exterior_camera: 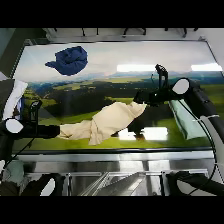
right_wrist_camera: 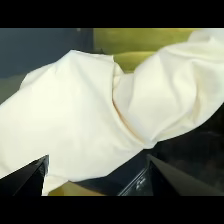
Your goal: Fold the shirts.
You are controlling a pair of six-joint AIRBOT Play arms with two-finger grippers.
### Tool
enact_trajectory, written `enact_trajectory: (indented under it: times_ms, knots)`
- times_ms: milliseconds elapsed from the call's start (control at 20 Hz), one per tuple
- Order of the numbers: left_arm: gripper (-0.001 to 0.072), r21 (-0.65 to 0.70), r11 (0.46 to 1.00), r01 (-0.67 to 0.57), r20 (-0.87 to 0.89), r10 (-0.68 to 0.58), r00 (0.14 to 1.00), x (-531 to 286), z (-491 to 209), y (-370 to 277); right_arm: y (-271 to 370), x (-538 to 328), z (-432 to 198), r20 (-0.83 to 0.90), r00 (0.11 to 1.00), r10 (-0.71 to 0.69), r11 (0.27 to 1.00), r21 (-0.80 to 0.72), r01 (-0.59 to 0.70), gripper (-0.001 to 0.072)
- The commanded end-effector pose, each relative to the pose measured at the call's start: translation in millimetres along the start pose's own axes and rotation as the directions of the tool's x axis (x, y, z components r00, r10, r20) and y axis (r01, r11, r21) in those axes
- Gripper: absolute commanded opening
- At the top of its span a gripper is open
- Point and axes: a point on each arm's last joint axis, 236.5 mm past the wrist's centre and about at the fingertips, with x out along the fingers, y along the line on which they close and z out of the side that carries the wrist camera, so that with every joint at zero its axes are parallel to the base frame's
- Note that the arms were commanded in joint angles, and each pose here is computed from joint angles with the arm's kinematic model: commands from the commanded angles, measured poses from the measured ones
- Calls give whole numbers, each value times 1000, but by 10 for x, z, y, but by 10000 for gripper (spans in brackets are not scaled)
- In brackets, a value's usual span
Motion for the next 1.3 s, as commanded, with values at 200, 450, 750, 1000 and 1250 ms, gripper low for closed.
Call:
enact_trajectory:
  times_ms: [200,450,750,1000,1250]
  knots:
    - [17,-37,999,15,-45,-16,999,330,46,71,684,-49,-1060,-218,970,107,991,-49,-120,698]
    - [18,-61,995,73,-21,-74,997,321,99,-69,1509,826,-1385,-183,962,204,973,-75,-220,694]
    - [17,-18,996,84,-49,-85,995,344,39,-195,1882,1570,-1233,-229,954,195,967,-114,-226,674]
    - [17,23,996,90,-58,-88,994,360,19,-267,1890,1797,-1168,-236,954,184,973,-92,-211,142]
    - [18,39,996,77,-29,-76,997,365,88,-237,1899,1471,-1103,-258,948,188,968,-115,-223,20]
